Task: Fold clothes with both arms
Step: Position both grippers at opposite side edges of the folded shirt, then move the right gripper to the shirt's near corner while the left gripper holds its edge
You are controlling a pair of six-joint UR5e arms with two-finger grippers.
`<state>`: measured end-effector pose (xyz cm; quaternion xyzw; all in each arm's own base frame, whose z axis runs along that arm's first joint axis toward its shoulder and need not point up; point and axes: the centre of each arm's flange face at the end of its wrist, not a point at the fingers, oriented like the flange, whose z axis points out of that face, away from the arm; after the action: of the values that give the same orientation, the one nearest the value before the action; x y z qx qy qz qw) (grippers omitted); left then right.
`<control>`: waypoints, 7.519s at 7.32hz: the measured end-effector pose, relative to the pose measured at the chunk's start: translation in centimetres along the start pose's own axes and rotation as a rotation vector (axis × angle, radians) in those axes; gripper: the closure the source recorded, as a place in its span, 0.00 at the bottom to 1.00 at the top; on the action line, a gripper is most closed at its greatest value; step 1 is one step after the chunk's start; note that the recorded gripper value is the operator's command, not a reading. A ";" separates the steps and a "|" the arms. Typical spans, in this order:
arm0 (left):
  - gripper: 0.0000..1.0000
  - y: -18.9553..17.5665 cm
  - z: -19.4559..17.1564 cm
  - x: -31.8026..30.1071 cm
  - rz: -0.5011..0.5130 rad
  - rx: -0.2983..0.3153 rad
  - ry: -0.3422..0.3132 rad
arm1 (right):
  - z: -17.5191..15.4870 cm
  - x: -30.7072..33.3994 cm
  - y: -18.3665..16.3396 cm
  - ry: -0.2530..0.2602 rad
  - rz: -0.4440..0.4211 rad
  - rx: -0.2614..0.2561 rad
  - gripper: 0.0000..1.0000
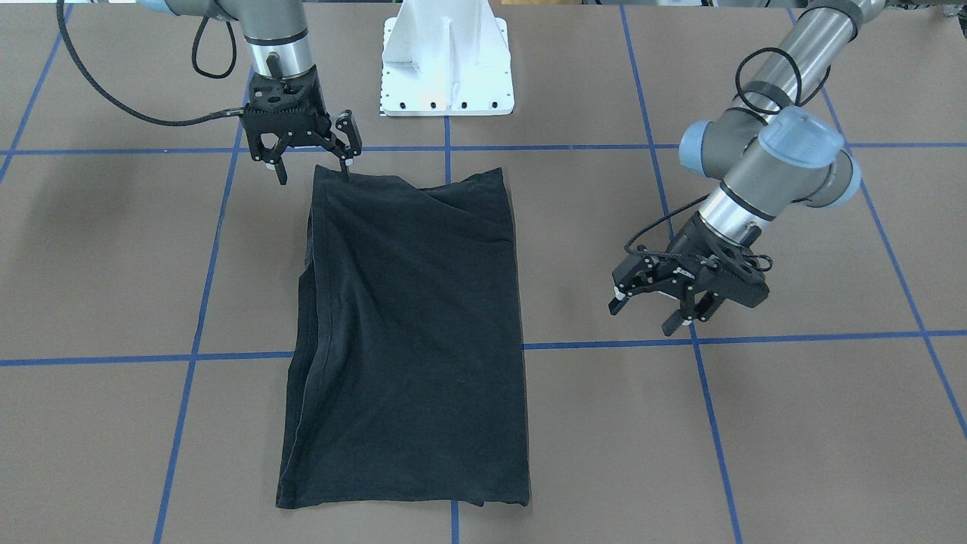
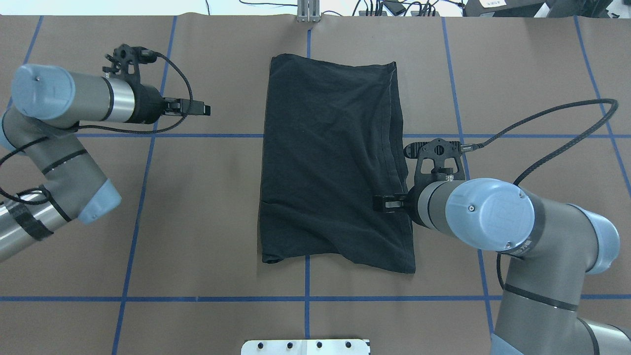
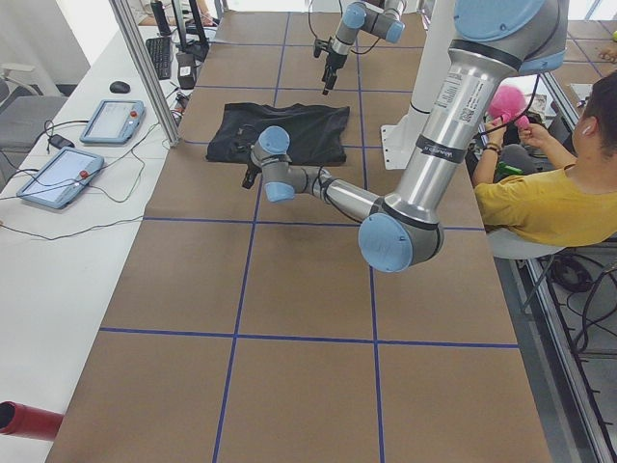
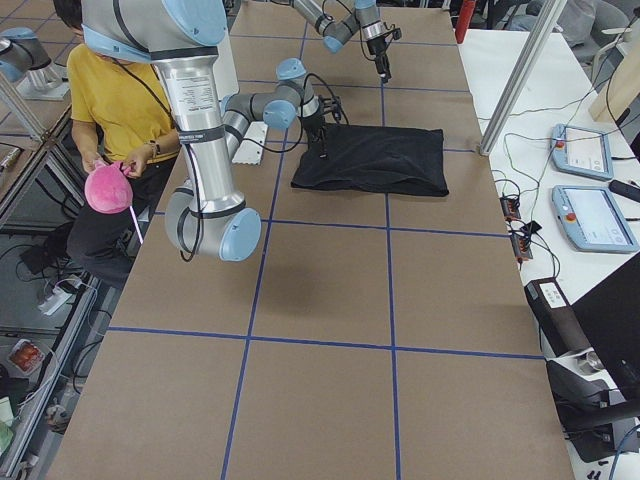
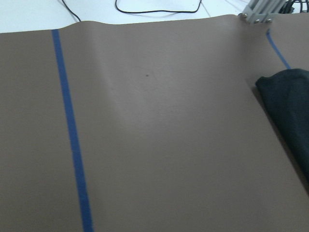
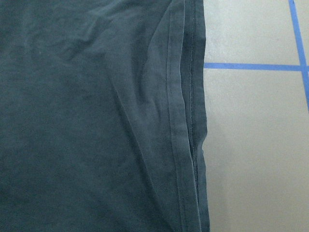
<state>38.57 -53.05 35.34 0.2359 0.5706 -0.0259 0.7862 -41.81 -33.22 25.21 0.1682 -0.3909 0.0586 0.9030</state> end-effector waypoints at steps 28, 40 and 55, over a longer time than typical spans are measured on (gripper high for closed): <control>0.93 25.9 3.4 16.8 -0.625 -0.128 -0.060 | -2.1 2.7 -0.5 -0.048 0.039 0.008 0.00; 1.00 25.8 3.1 17.0 -0.631 -0.127 -0.053 | 6.8 -3.6 7.5 0.049 0.472 0.000 0.15; 1.00 25.5 2.8 17.3 -0.627 -0.125 -0.038 | 10.6 -6.3 8.1 0.025 0.571 0.062 1.00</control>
<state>54.95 -27.57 28.94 -0.0009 0.6012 -0.2363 0.7633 -55.39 -29.21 29.47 0.0782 -0.4092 0.3245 0.8492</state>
